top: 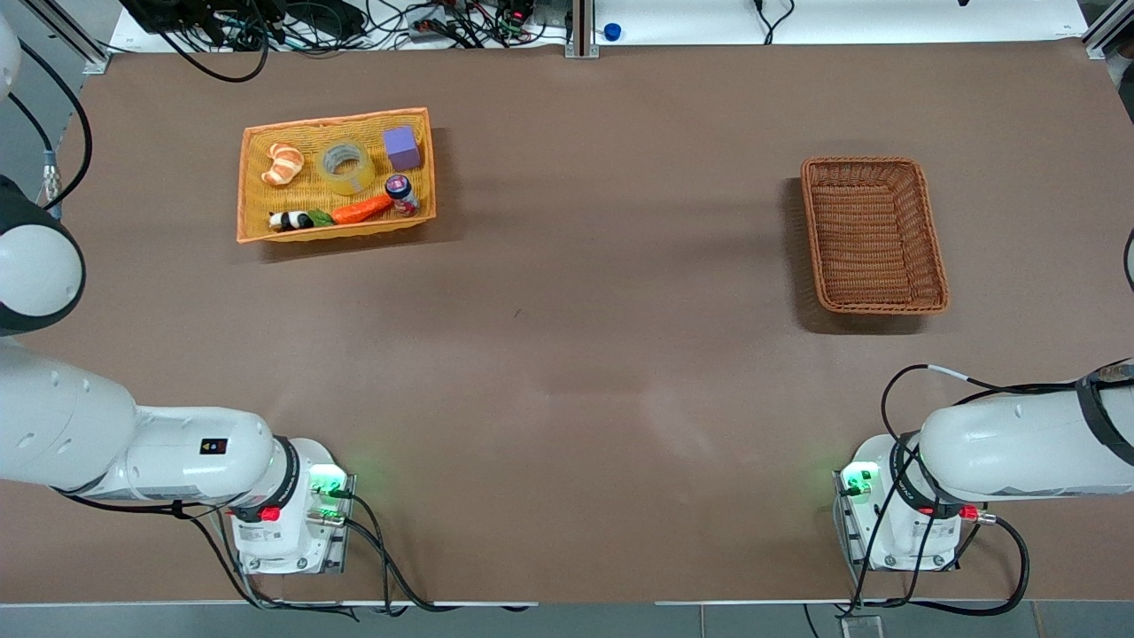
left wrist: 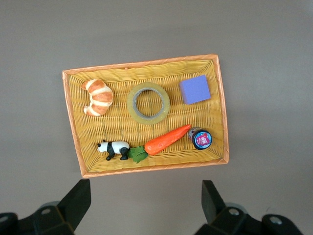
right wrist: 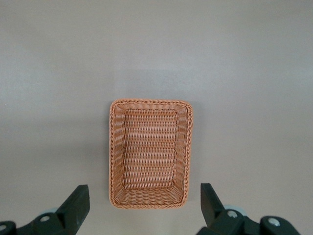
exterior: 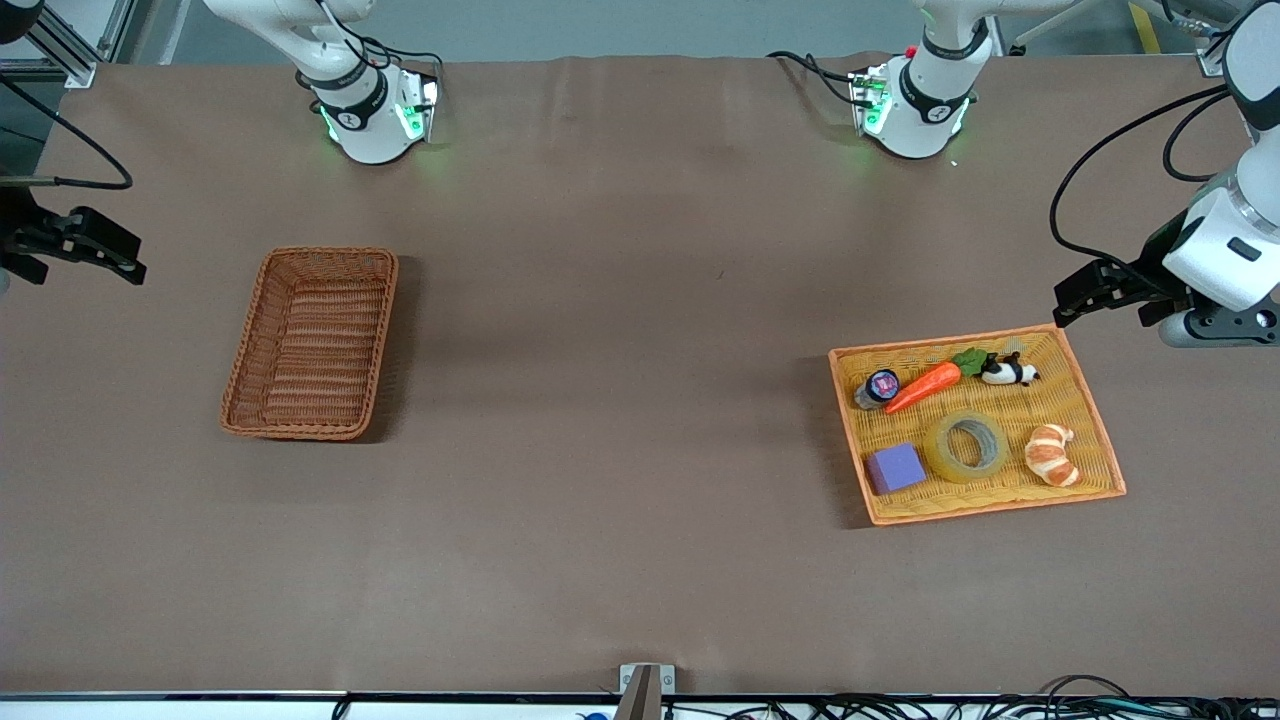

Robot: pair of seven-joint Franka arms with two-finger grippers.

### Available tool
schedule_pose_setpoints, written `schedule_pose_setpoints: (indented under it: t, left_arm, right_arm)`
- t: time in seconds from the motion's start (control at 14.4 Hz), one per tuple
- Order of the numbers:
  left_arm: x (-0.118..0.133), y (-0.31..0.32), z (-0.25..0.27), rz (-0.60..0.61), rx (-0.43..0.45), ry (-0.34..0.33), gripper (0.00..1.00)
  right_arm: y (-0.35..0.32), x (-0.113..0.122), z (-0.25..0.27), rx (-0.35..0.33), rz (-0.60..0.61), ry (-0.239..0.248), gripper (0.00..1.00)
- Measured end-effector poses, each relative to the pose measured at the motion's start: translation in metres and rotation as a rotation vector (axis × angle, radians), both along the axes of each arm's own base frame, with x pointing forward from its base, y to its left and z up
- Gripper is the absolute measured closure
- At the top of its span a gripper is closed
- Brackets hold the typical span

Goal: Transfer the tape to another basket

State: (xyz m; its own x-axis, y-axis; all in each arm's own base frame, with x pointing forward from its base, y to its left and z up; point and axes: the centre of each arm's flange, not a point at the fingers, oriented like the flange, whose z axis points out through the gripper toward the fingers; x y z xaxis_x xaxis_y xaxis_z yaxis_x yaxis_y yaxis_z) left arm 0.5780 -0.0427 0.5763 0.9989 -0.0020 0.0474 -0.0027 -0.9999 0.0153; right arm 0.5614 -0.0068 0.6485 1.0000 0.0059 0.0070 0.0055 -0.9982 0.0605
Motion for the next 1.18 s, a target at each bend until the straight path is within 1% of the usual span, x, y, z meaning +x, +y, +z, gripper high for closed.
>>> schedule_pose_setpoints:
  t: [0.56, 0.7, 0.77, 0.91, 0.97, 1.18]
  left_arm:
    - [0.001, 0.001, -0.001, 0.004, 0.000, 0.001, 0.00]
    - [0.007, 0.007, -0.013, 0.014, 0.000, 0.014, 0.00]
    - [0.015, 0.014, -0.025, 0.026, -0.001, 0.021, 0.03]
    - [0.033, 0.032, -0.061, 0.048, -0.003, 0.044, 0.02]
    - [0.042, 0.037, -0.082, 0.054, -0.004, 0.054, 0.00]
    - [0.068, 0.041, -0.156, 0.058, -0.006, 0.090, 0.00]
  right_arm:
    - [0.002, 0.000, 0.000, 0.006, 0.004, 0.002, 0.00]
    - [0.002, 0.000, 0.000, 0.007, 0.004, 0.004, 0.00]
    - [0.002, 0.000, -0.001, 0.007, 0.004, 0.005, 0.00]
    - [0.002, 0.000, -0.001, 0.007, 0.004, 0.006, 0.00]
    - [0.002, -0.001, -0.001, 0.007, 0.004, 0.006, 0.00]
    - [0.002, -0.001, -0.001, 0.007, 0.004, 0.007, 0.00]
